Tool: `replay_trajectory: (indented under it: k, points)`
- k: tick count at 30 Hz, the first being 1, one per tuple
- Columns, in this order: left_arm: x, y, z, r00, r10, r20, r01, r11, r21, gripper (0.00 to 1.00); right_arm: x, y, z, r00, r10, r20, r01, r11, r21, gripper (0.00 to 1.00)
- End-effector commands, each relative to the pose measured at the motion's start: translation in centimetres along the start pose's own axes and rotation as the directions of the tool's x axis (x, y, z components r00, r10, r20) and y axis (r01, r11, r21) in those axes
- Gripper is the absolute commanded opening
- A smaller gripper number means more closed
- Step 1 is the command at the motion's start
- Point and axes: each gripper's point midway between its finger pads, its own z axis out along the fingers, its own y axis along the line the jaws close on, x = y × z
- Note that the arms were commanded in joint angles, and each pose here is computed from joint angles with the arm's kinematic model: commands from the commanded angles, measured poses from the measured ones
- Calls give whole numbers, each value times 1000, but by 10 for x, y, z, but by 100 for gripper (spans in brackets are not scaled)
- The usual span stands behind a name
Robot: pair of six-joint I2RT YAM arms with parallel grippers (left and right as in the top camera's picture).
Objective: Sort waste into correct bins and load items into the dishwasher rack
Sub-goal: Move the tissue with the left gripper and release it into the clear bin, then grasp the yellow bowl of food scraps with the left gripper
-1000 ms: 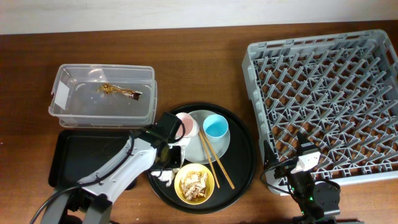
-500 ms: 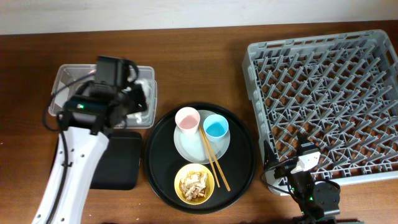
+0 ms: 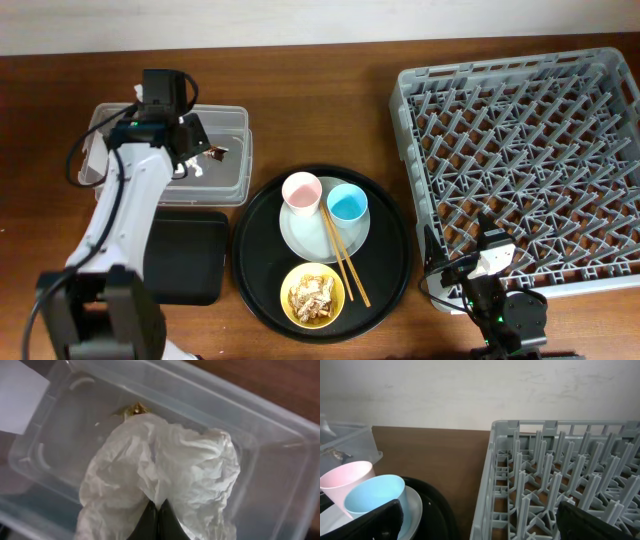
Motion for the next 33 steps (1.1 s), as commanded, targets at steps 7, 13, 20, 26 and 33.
replay_trajectory:
  k: [7, 13, 20, 26, 33]
  points:
    - [-6, 1, 1, 1000, 8, 12, -8, 1000, 0, 80, 2, 1, 0, 1000, -3, -3, 3, 1000, -6, 99]
    - [27, -65, -87, 993, 75, -96, -29, 913, 408, 48, 2, 1, 0, 1000, -4, -3, 4, 1000, -6, 99]
    - [148, -92, -134, 857, 419, -299, -274, 863, 424, 0, 2, 1, 0, 1000, -3, -3, 3, 1000, -5, 99]
    - [256, -120, -153, 669, 630, -395, -402, 753, 521, 3, 2, 1, 0, 1000, -4, -3, 4, 1000, -6, 99]
    - [337, -145, -167, 525, 797, -299, -542, 584, 604, 11, 2, 1, 0, 1000, -3, -3, 3, 1000, -6, 99]
